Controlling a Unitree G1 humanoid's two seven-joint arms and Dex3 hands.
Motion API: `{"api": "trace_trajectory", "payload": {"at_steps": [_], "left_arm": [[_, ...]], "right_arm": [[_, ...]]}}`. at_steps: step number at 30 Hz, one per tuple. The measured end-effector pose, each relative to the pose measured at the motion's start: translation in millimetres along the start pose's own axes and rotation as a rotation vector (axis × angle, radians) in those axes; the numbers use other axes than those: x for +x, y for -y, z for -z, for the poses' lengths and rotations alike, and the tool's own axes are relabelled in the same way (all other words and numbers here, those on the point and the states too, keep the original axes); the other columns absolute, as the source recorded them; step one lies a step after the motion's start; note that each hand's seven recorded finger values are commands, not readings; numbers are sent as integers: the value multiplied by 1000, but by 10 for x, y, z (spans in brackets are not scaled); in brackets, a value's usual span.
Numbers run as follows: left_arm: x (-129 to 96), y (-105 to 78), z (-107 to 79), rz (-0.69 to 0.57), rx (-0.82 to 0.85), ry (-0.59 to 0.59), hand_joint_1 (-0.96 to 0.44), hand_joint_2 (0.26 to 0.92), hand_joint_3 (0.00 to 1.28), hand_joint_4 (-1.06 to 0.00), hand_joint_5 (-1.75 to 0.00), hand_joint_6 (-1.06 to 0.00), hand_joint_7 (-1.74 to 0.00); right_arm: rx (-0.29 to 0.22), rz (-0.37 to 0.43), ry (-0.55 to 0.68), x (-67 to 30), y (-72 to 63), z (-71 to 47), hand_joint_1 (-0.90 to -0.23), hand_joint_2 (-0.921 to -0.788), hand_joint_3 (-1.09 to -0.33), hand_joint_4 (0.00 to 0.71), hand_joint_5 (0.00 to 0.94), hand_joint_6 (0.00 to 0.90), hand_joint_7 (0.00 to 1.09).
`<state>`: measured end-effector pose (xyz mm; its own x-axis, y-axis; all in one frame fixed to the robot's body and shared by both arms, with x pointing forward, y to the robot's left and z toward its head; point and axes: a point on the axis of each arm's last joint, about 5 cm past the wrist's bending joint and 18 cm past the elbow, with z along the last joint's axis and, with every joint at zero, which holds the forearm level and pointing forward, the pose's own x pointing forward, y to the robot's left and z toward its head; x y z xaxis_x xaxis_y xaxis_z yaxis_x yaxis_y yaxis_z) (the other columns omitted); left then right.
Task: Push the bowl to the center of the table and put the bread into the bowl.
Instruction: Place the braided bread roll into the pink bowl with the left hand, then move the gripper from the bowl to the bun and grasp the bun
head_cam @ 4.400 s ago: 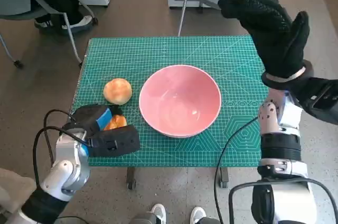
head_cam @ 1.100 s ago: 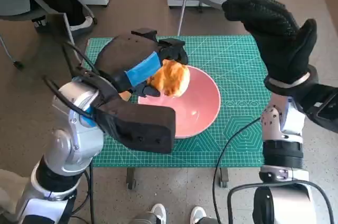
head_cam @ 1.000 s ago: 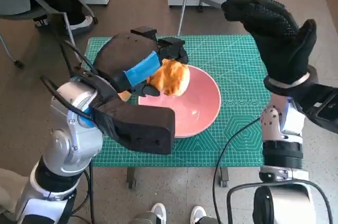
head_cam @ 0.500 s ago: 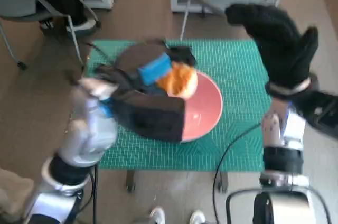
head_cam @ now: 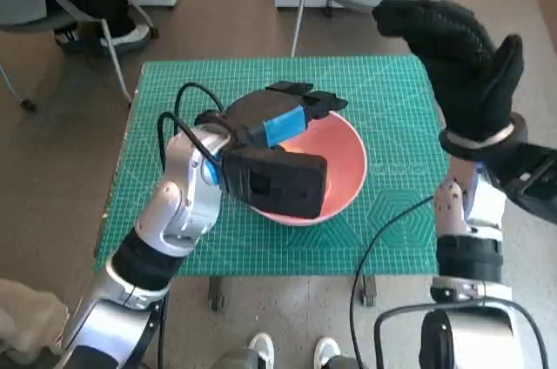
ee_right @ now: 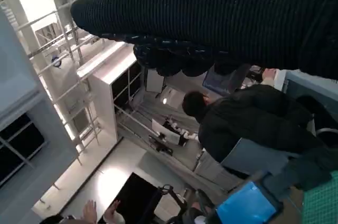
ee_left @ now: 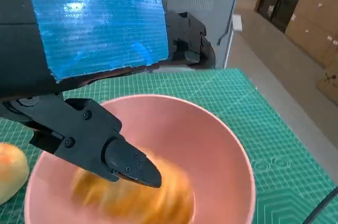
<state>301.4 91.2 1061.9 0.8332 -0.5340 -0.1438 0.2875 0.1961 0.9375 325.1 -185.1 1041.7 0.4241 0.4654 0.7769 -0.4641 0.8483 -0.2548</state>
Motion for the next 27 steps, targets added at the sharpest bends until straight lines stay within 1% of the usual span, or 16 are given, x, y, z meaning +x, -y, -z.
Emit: {"api": "trace_trajectory", "payload": {"at_steps": [10,17,27], "left_arm": [[-16,-14,28,-15,13,-13,-414,812,1,1,1,-103,-196],[-71,-55,55,-35,29,-17,-423,814,1,1,1,-101,-195],[-306,-202,185,-106,38,-25,-454,818,3,1,1,-103,-192]], "right_arm": [[0,0,1,-2,0,1,-705,-921,-810,315,3,408,15],[1,1,-3,-10,-1,10,-703,-921,-815,315,2,408,15],[1,-3,-4,-14,7,7,-693,-921,-817,315,2,410,15]]}}
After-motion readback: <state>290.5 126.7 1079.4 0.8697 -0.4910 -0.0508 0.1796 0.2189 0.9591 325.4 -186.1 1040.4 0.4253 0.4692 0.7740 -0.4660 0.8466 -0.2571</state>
